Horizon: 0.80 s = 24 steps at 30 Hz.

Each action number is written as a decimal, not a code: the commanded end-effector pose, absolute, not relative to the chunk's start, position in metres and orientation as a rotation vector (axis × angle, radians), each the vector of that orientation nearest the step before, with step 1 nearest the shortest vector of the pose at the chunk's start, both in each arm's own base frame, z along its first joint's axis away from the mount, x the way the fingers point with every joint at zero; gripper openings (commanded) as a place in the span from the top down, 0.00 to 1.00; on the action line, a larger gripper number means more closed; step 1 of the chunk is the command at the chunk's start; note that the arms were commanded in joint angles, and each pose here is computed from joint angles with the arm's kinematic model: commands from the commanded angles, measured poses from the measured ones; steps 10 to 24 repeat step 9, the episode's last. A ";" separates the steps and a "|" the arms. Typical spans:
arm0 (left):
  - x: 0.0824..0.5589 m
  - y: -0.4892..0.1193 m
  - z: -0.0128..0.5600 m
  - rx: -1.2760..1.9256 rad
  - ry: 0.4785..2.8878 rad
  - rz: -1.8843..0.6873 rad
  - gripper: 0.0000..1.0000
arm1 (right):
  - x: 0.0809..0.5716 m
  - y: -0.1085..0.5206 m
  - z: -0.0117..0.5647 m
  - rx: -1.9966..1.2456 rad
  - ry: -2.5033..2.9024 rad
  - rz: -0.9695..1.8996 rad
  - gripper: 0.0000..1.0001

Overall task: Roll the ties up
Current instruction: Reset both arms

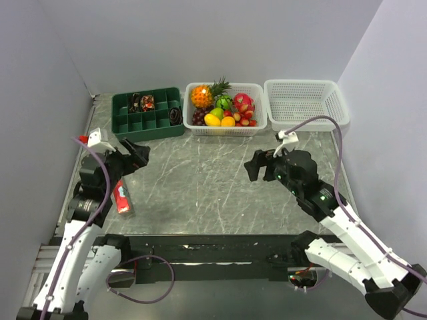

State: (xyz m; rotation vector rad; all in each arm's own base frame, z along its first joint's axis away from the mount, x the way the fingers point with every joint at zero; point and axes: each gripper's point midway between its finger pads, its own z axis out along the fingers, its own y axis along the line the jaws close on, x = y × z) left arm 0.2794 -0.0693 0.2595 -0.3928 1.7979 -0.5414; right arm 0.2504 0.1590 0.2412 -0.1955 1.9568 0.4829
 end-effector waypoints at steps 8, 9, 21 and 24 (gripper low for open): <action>0.273 -0.073 0.267 -0.340 1.735 -0.569 0.04 | 0.248 0.149 0.257 -0.209 1.838 0.462 0.01; 0.274 -0.075 0.267 -0.312 1.727 -0.571 0.04 | 0.250 0.144 0.251 -0.196 1.847 0.431 0.01; 0.274 -0.075 0.267 -0.312 1.727 -0.571 0.04 | 0.250 0.144 0.251 -0.196 1.847 0.431 0.01; 0.274 -0.075 0.267 -0.312 1.727 -0.571 0.04 | 0.250 0.144 0.251 -0.196 1.847 0.431 0.01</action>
